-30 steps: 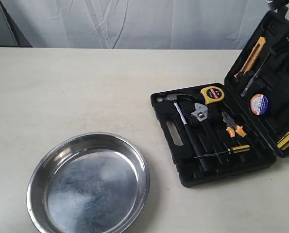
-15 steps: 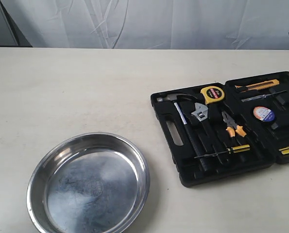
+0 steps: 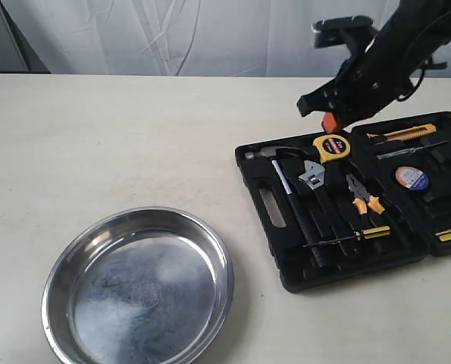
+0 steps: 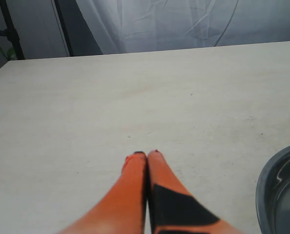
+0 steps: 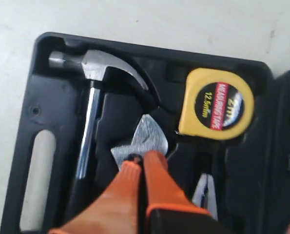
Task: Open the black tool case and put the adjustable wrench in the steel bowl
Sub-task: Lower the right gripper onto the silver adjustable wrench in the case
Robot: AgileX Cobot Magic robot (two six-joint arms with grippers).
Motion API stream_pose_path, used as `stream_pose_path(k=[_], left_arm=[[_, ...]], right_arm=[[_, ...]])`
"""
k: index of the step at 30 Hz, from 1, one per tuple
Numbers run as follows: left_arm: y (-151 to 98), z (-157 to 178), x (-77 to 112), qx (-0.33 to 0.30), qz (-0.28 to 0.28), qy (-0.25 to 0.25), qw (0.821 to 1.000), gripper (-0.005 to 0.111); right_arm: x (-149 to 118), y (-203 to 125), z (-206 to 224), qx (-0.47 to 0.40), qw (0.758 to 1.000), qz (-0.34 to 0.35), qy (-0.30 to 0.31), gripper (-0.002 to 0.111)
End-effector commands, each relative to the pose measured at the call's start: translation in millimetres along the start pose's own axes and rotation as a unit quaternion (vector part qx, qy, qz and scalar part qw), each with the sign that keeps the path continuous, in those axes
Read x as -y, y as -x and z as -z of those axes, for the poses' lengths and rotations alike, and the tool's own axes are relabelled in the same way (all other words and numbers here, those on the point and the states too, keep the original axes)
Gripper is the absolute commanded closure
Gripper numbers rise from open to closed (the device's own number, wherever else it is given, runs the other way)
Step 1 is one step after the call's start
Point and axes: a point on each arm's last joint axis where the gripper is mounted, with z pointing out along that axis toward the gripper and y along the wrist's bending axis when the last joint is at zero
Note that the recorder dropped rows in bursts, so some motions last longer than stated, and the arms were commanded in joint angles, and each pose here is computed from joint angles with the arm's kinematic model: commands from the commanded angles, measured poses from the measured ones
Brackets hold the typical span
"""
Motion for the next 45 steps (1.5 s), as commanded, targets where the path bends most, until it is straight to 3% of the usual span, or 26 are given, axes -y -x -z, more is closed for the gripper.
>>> stream_pose_path(k=[1, 8, 17, 23, 27, 30, 34, 38, 42, 45], left_arm=[[3, 0, 0.6, 0.008, -0.001, -0.004, 1.000, 0.107], [3, 0, 0.6, 0.008, -0.001, -0.004, 1.000, 0.107], [3, 0, 0.6, 0.008, -0.001, -0.004, 1.000, 0.107], [3, 0, 0.6, 0.008, -0.001, -0.004, 1.000, 0.107], [3, 0, 0.6, 0.008, -0.001, -0.004, 1.000, 0.107], [3, 0, 0.6, 0.008, -0.001, -0.004, 1.000, 0.107], [3, 0, 0.6, 0.008, -0.001, -0.004, 1.000, 0.107], [3, 0, 0.6, 0.008, -0.001, -0.004, 1.000, 0.107], [3, 0, 0.6, 0.008, -0.001, -0.004, 1.000, 0.107], [3, 0, 0.6, 0.008, -0.001, -0.004, 1.000, 0.107]], right_arm=[[-2, 2, -47, 0.001, 1.000, 0.007, 0.009, 0.107], [-31, -25, -54, -0.115, 0.989, 0.046, 0.077, 0.107], [-37, -109, -11, -0.038, 0.998, -0.026, 0.030, 0.109], [-24, -131, 26, 0.034, 0.993, -0.111, -0.037, 0.109], [6, -126, 29, 0.066, 0.979, -0.162, -0.103, 0.109], [28, -103, 22, 0.101, 0.970, -0.187, -0.119, 0.109], [44, -59, 8, 0.073, 0.979, -0.143, -0.127, 0.109], [31, -26, -14, -0.017, 0.992, -0.096, -0.074, 0.109], [9, -23, -39, -0.108, 0.991, -0.079, -0.010, 0.108], [1, -28, -54, -0.129, 0.989, -0.068, -0.007, 0.094]])
